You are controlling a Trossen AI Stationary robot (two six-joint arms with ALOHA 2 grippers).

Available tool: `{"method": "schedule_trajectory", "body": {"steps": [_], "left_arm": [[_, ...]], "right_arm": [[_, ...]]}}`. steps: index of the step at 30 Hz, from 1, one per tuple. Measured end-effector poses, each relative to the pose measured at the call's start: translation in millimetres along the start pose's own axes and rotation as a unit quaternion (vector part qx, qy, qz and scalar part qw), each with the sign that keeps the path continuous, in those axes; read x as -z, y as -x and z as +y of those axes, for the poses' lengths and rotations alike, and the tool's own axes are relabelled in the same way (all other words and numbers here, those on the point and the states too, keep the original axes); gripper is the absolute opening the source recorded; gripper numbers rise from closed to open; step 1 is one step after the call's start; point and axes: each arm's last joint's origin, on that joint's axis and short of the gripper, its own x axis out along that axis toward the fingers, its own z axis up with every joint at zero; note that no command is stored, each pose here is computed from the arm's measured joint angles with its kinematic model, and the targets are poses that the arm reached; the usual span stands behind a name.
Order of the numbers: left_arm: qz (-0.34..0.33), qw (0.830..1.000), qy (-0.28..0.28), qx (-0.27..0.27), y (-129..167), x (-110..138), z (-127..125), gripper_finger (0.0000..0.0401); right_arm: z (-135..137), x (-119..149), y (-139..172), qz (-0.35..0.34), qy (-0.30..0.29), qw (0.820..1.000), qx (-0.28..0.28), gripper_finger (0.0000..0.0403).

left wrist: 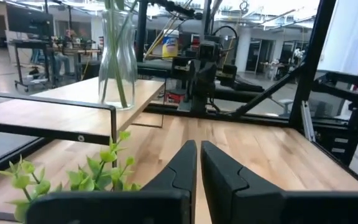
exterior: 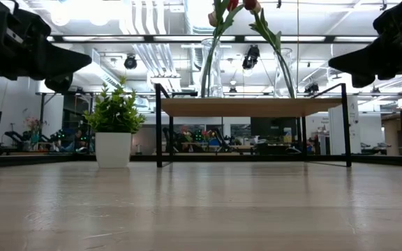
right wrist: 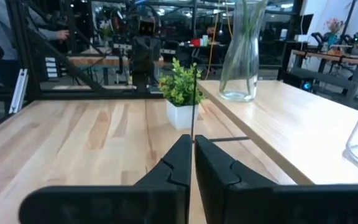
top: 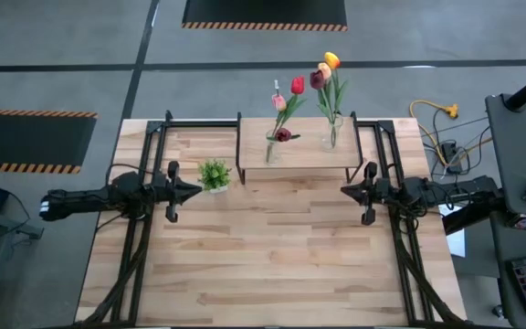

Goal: Pick and place flowers into a vace then onto a shelf
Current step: Return to Home Position

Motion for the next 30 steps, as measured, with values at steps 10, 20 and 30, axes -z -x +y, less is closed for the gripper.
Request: {"method": "schedule_trajectory", "body": {"steps": [10,20,30], "left_arm": [[0.017,0.999,-0.026,-0.005,-1.2,2.5,0.4,0.0005],[0.028,0.999,-0.023,-0.006,-2.6,4.6,0.6,0.0005],[0.045,0.999,-0.024,-0.007,-4.5,7.4,0.8,0.0005]], "right_arm": [[0.2,1.3,-1.1,0.008,0.011,1.000,0.003,0.0013],[0.2,1.2,-1.1,0.007,0.012,1.000,0.003,0.0013],[0.1,1.2,-1.1,0.007,0.012,1.000,0.004,0.0013]]}}
